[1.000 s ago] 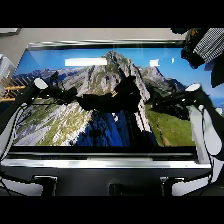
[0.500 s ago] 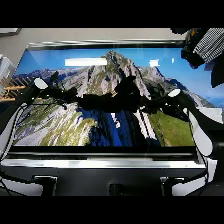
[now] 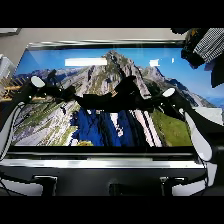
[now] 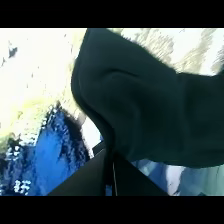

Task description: Fold the clothes and pants, and hang the long-sleeved shirts on hangers.

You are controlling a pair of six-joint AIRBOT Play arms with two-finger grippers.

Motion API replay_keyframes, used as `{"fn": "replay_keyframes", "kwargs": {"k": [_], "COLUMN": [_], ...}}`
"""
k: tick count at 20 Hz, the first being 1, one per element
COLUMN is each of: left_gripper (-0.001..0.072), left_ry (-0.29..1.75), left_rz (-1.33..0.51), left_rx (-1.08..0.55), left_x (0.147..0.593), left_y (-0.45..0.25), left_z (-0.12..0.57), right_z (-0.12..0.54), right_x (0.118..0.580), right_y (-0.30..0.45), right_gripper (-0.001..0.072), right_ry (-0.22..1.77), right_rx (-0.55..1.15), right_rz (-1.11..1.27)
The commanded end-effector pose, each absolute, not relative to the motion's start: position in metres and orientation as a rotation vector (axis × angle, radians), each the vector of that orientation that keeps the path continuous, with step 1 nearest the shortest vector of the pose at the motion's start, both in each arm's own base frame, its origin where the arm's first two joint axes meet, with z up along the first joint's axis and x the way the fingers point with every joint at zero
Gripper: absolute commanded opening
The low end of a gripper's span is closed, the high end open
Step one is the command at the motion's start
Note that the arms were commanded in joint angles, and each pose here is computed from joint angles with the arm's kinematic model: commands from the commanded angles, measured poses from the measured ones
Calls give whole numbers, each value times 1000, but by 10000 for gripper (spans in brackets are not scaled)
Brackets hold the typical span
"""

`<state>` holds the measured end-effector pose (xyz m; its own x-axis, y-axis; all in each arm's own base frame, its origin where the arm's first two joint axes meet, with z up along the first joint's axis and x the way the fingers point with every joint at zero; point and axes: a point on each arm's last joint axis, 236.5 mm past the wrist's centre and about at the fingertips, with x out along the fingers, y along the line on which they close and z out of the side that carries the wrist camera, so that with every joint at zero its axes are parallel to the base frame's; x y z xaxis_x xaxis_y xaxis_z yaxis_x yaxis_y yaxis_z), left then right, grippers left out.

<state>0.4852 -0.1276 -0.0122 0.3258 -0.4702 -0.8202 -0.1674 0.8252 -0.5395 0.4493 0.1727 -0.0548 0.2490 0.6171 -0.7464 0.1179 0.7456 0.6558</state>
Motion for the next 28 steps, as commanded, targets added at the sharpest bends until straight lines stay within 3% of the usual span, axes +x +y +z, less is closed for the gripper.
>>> {"fn": "replay_keyframes", "kwargs": {"k": [1, 4, 7, 11, 15, 18, 21, 24, 28], "left_gripper": [16, 17, 17, 16, 16, 16, 16, 16, 16], "left_ry": [1165, 968, 757, 477, 266, 179, 181, 318, 634], "left_rz": [-236, -237, -221, -172, -60, 59, 91, 89, 19], "left_rx": [-601, -587, -542, -475, -448, -446, -433, -443, -434], "left_x": [497, 505, 481, 404, 319, 279, 277, 315, 409], "left_y": [-108, -69, -31, -4, 9, 23, 30, 40, 36], "left_z": [43, 144, 253, 376, 447, 468, 465, 421, 305], "right_z": [32, 159, 299, 453, 532, 536, 502, 441, 308], "right_x": [452, 452, 415, 310, 210, 193, 227, 294, 408], "right_y": [168, 124, 70, 21, -1, -5, -2, 18, 56], "right_gripper": [32, 33, 33, 33, 33, 33, 33, 34, 33], "right_ry": [1131, 853, 527, 122, -140, -159, -11, 243, 666], "right_rx": [582, 452, 377, 359, 390, 448, 467, 501, 476], "right_rz": [440, 306, 149, 48, 31, 28, -5, -2, 21]}}
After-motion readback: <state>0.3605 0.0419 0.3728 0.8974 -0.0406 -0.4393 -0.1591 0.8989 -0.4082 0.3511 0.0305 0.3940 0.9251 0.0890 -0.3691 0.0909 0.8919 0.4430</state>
